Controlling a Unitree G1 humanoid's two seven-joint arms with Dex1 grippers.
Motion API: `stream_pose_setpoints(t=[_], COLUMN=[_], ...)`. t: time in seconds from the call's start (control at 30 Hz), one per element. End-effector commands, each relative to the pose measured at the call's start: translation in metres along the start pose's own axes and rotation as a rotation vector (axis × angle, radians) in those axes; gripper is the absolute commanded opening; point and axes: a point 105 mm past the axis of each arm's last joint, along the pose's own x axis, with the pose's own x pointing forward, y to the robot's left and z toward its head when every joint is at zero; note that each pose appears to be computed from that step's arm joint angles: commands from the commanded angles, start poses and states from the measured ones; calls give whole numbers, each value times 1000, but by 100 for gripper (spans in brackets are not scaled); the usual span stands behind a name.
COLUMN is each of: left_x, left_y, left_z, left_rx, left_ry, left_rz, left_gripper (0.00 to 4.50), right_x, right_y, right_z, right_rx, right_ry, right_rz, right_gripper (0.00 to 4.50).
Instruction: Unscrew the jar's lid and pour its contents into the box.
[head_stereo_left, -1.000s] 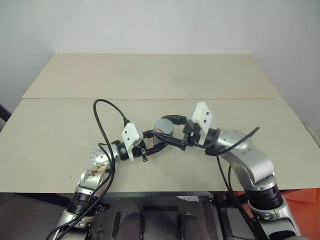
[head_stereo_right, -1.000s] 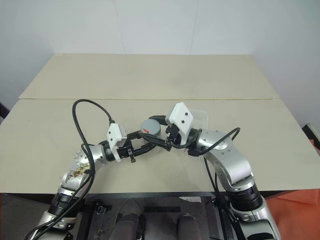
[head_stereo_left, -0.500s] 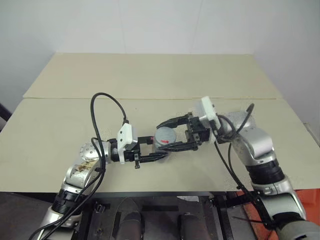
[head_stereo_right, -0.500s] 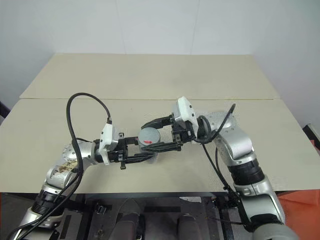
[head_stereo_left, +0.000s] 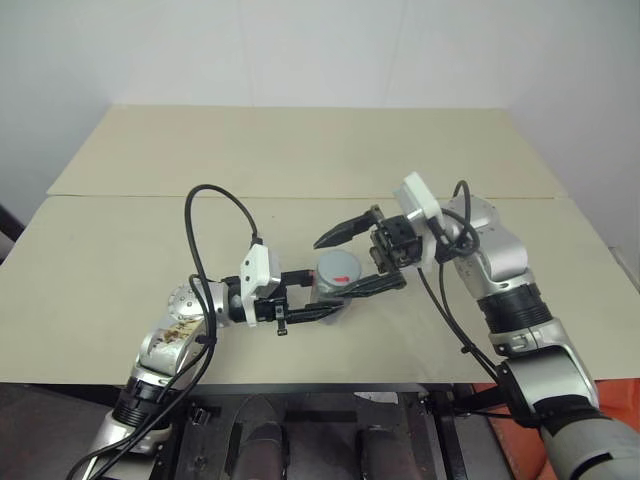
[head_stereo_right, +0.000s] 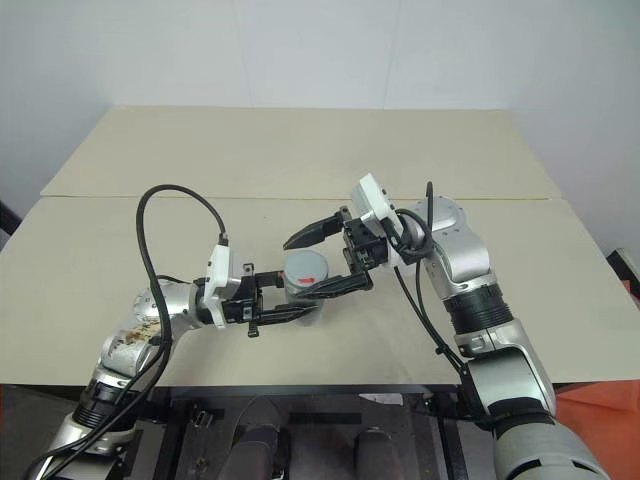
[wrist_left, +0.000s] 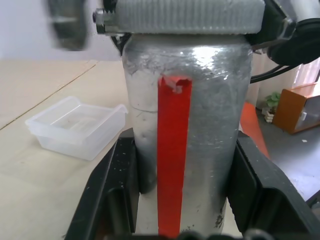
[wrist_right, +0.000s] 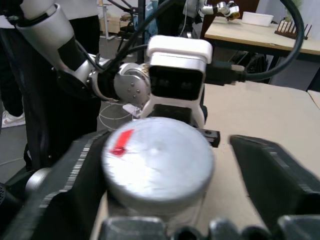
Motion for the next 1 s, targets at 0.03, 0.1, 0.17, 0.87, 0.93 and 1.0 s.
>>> stream_pose_setpoints(t=[0.03, 0.1, 0.17, 0.87, 0.93, 1.0], left_x=[5, 4, 2, 0, 1, 1], left_y=[-5, -3, -1, 63, 65, 67], left_z=[14, 13, 10, 1, 2, 3], left_rx=[65, 59, 57, 160, 166, 171], left_ry=[-47, -49, -41, -51, -55, -57], left_rz=[-26, -11, 14, 463, 467, 467], left_gripper=[199, 199, 199, 199, 199, 199], right_x=[-9, -15, -22, 0, 6, 10], right_y=[2, 4, 7, 1, 0, -3], right_z=[15, 18, 22, 29, 24, 22], right_rx=[-56, -99, -150, -36, -54, -52], right_ry=[-10, -8, -8, -11, 19, 19], right_rz=[8, -22, -82, -1025, -1037, -1057], right_gripper=[448, 448, 448, 448, 448, 448])
